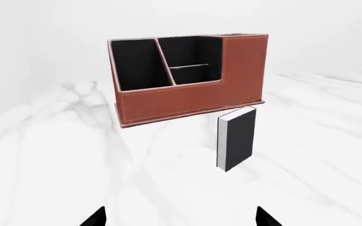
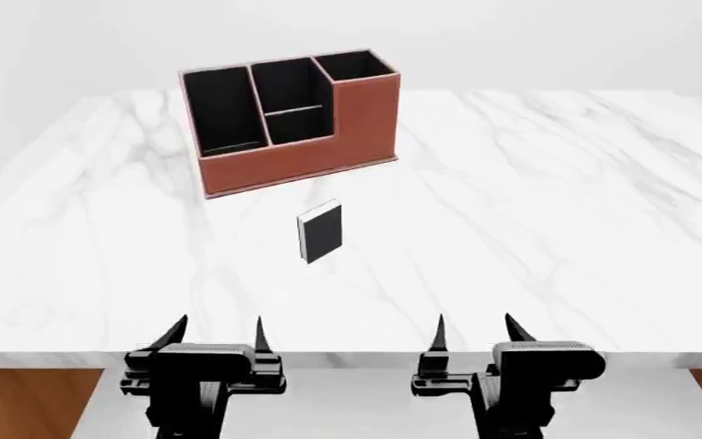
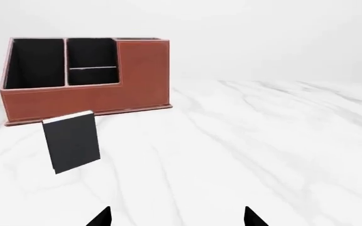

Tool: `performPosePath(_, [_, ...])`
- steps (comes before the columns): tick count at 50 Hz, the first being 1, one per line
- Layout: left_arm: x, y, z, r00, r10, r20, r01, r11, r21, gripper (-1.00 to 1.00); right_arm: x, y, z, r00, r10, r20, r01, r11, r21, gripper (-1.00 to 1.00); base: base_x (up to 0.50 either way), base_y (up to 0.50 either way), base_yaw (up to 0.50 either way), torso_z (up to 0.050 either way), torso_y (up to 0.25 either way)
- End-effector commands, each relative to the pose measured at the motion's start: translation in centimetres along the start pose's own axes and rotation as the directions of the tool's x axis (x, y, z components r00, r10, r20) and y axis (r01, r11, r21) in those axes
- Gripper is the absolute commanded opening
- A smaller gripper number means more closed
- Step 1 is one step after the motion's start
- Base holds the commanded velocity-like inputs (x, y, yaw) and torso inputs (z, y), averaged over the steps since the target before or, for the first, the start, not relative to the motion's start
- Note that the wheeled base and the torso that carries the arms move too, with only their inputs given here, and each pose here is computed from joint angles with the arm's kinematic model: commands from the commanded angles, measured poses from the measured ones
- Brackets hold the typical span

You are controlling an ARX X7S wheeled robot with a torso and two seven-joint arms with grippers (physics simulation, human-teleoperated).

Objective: Pick up the book and place it in the left compartment of the caddy.

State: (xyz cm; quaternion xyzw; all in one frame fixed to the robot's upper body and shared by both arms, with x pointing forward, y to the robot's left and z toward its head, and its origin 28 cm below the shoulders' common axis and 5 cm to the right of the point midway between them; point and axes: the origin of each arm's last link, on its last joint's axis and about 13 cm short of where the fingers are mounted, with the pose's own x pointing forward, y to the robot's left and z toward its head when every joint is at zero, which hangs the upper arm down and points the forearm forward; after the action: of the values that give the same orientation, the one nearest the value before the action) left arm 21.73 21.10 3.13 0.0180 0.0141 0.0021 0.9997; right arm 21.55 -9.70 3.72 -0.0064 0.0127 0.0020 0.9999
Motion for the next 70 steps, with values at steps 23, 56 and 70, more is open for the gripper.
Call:
performPosePath(23, [1.7, 1.2, 8.8, 0.996, 0.015, 0.087, -0.021, 0.998, 0.063, 1.0, 1.6, -1.0, 9.8, 0.995, 0.086, 0.053, -0.085, 0.996, -0.014, 1.0, 0.21, 0.0, 0.0, 0.0, 0.0])
performPosePath(56, [1.7, 1.4, 8.3, 0.996, 0.029, 0.082, -0.035, 0.997, 0.062, 1.0, 1.8, -1.0, 9.5, 0.996, 0.081, 0.047, -0.08, 0.997, -0.023, 1.0, 0.5, 0.07, 0.0, 0.0, 0.001])
performPosePath(70, [1.7, 1.4, 8.2, 0.996, 0.031, 0.08, -0.036, 0.997, 0.063, 1.0, 1.9, -1.0, 9.4, 0.996, 0.082, 0.041, -0.081, 0.996, -0.021, 1.0, 0.5, 0.08, 0.0, 0.0, 0.001])
